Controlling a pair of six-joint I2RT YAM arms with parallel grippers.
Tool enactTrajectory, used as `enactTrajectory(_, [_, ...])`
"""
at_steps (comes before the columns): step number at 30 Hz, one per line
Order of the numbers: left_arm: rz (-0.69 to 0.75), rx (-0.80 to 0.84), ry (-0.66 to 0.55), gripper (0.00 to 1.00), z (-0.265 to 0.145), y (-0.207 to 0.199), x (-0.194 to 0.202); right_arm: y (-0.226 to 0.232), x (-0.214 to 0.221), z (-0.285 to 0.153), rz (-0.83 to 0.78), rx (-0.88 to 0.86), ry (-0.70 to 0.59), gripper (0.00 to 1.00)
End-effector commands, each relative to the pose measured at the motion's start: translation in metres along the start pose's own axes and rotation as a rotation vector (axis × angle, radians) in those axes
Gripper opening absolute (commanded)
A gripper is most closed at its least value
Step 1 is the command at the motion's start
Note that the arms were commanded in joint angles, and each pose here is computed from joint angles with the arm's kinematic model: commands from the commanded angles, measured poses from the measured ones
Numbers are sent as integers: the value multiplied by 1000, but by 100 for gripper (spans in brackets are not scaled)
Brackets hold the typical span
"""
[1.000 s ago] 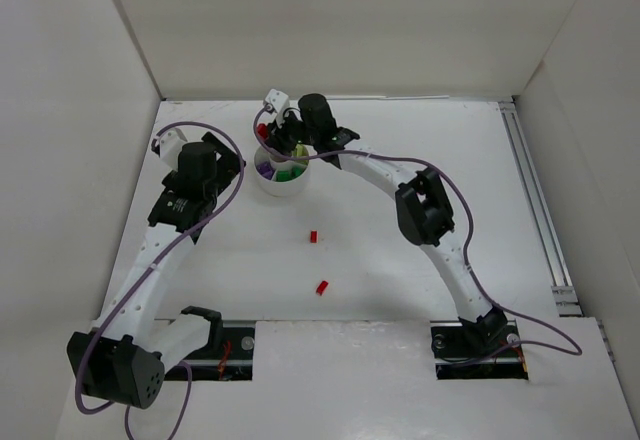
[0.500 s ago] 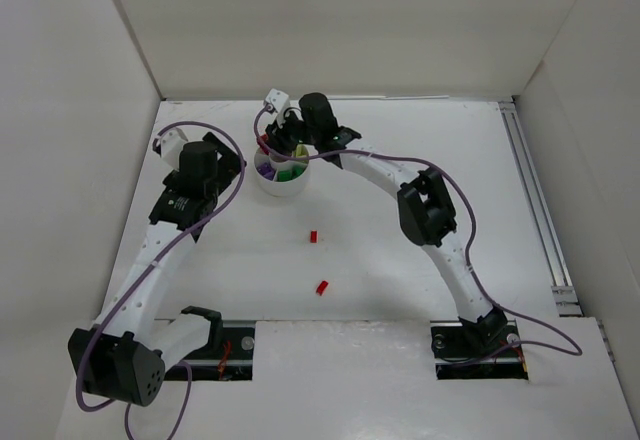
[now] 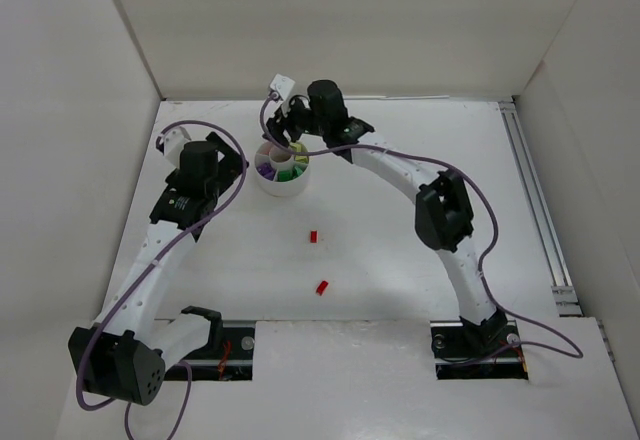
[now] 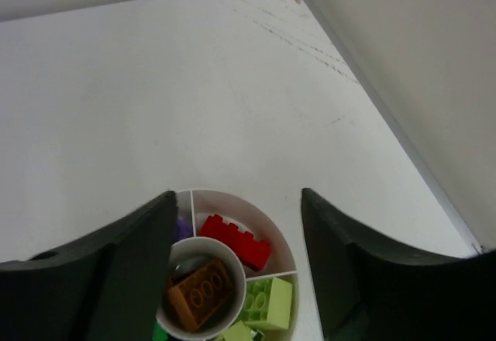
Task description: Sort the legos into containers by color
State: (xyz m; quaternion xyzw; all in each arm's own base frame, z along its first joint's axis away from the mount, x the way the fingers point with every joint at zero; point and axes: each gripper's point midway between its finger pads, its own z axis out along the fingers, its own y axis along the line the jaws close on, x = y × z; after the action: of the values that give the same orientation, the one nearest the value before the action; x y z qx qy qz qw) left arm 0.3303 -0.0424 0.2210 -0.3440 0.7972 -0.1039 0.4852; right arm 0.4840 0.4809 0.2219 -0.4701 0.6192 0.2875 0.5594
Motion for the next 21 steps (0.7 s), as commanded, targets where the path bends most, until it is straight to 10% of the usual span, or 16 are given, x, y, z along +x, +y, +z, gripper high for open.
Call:
enactTrajectory(1, [28,63,14,100,-2,-11,0,-10,-68,-39,-57,77,-92,74])
enactTrajectory(3, [70,114,62,100,-3,-19,9,-22,-86,-66,-46,185,-91,100])
enactTrajectory(13, [360,180,274,99,-15,-63,126,-60,-13,-238,367,577,51,100])
enactTrajectory(21, [545,135,439,79,-16,-48,219,-49,79,-357,491,861,318,100])
